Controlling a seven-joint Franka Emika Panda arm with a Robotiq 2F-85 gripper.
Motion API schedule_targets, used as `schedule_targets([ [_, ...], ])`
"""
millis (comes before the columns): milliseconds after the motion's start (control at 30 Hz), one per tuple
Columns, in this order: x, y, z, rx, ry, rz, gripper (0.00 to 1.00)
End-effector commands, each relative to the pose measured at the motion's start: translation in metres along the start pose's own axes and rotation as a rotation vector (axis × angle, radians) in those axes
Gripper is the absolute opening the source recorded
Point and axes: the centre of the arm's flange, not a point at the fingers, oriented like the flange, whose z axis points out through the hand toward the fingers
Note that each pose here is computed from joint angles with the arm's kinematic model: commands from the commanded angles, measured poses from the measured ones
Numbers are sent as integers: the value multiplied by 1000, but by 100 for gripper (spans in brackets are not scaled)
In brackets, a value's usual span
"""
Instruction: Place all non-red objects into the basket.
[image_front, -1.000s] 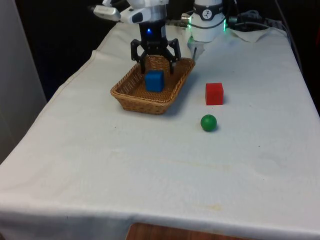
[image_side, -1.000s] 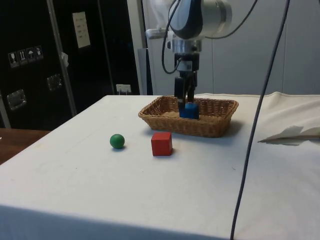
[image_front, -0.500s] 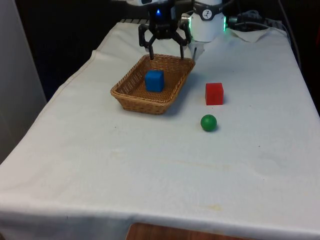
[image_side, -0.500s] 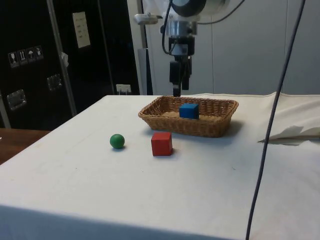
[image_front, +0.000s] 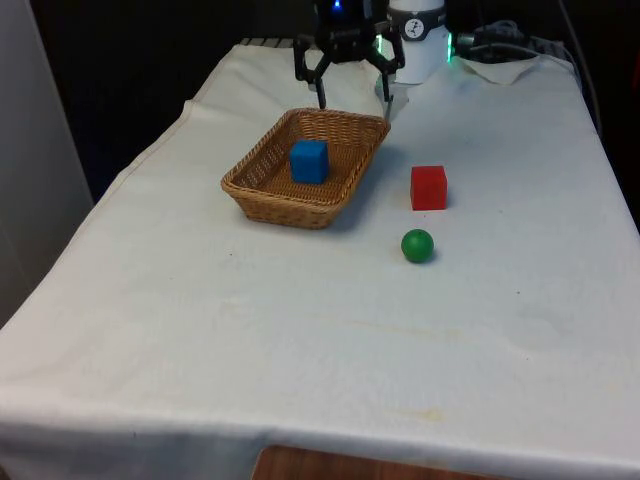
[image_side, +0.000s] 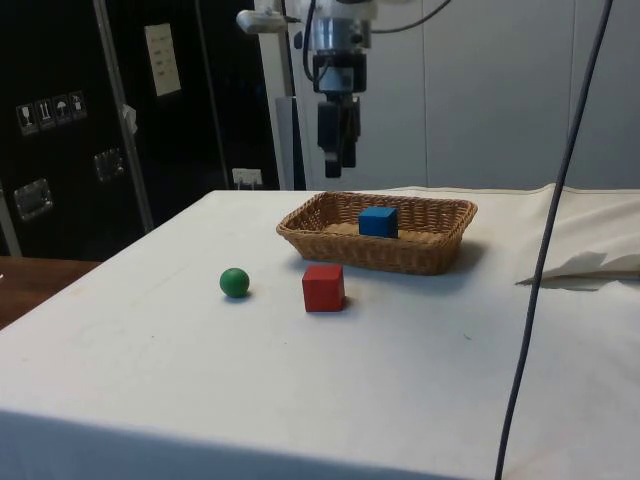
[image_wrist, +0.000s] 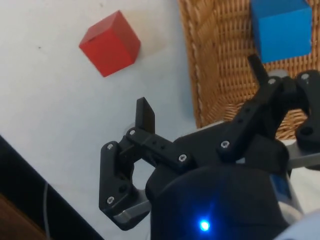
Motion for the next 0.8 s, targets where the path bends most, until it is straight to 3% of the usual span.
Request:
schedule_targets([
  [0, 2, -4, -2, -3, -8, -3, 100],
  [433, 29, -33, -8, 3, 0, -40, 100],
  [767, 60, -59, 2, 5, -13, -43, 100],
])
